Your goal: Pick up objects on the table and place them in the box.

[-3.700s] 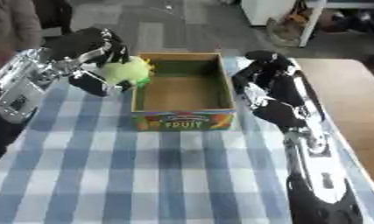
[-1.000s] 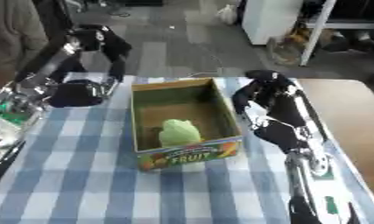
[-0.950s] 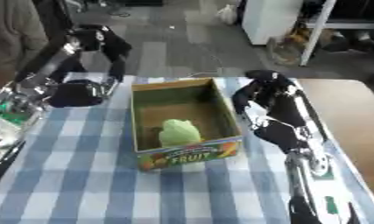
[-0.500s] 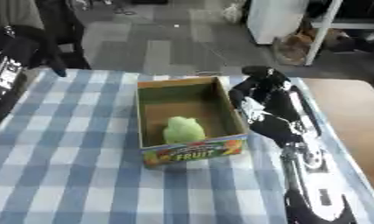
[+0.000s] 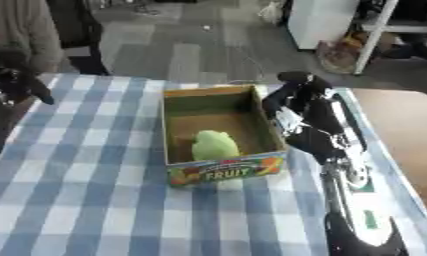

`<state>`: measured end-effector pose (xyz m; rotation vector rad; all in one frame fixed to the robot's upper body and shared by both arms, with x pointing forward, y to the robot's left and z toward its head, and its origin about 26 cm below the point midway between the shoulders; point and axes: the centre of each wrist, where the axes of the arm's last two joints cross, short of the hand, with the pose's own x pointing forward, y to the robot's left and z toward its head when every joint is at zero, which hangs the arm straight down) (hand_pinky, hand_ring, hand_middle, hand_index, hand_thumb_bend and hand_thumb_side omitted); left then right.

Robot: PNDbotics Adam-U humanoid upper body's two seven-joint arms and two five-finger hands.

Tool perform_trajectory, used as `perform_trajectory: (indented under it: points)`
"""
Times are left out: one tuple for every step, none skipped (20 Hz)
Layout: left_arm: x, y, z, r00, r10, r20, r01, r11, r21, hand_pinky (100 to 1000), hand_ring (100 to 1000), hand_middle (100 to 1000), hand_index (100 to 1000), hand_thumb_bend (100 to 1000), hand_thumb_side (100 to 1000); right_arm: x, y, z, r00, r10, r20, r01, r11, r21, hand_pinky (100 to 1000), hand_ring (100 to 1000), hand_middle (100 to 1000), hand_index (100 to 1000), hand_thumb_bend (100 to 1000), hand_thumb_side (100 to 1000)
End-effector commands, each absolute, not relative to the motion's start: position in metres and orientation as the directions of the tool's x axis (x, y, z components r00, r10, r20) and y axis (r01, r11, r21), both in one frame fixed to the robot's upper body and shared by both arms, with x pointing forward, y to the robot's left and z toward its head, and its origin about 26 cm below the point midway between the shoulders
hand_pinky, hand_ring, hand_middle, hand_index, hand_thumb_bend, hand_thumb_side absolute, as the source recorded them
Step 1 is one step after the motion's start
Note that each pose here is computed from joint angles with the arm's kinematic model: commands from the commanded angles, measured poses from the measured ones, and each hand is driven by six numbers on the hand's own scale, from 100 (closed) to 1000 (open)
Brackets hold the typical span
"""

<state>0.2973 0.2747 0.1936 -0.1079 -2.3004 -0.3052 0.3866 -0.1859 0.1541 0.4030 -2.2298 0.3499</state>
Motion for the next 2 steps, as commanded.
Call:
perform_trajectory:
  points:
    - [0.294, 0.2761, 0.1977, -0.689, -0.024, 0.724, 0.154, 0.972, 0.179, 475, 502, 554, 720, 100, 639, 0.3855, -0.1919, 0.1643, -0.638, -0.154, 0.755, -0.381, 0.915, -0.135, 586, 593, 469, 710, 350, 100]
    - [0.2937, 0.276, 0.1964, -0.684, -0.024, 0.729, 0.151, 0.973, 0.174, 474, 501, 554, 721, 100, 638, 0.3855, -0.1919, 0.1642, -0.638, -0.154, 0.755, -0.381, 0.915, -0.135, 586, 593, 469, 710, 351, 100]
